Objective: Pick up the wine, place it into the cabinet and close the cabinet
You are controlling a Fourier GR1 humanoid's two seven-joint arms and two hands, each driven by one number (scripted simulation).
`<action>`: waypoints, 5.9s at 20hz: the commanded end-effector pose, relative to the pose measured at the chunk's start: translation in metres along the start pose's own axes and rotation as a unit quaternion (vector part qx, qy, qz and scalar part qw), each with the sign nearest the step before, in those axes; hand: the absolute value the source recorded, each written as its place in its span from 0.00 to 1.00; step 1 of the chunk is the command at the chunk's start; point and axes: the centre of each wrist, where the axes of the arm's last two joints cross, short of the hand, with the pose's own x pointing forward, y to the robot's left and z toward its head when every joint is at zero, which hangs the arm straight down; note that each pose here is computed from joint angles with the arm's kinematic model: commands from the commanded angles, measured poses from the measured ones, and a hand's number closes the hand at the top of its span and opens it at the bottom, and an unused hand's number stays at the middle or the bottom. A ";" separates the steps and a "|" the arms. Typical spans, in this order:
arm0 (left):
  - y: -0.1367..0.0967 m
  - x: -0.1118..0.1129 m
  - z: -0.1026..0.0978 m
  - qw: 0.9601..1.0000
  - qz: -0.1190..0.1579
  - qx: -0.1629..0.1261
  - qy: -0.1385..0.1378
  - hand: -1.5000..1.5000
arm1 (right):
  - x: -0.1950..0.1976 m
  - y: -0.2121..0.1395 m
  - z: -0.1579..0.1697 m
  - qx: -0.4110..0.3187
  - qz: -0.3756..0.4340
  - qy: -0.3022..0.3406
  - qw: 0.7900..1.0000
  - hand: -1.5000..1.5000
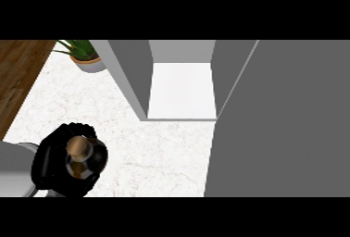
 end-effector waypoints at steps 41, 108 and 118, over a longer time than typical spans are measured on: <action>-0.219 0.065 -0.115 1.000 -0.017 -0.014 0.008 1.00 | 0.007 -0.010 0.012 0.002 -0.019 -0.029 0.999 0.00; -0.160 -0.044 -0.226 0.986 -0.127 0.107 -0.010 1.00 | 0.008 -0.007 0.013 0.032 -0.019 -0.028 0.999 0.00; -0.151 -0.059 -0.216 0.987 -0.086 0.136 0.031 1.00 | 0.007 0.005 0.011 0.023 -0.038 -0.025 0.999 0.00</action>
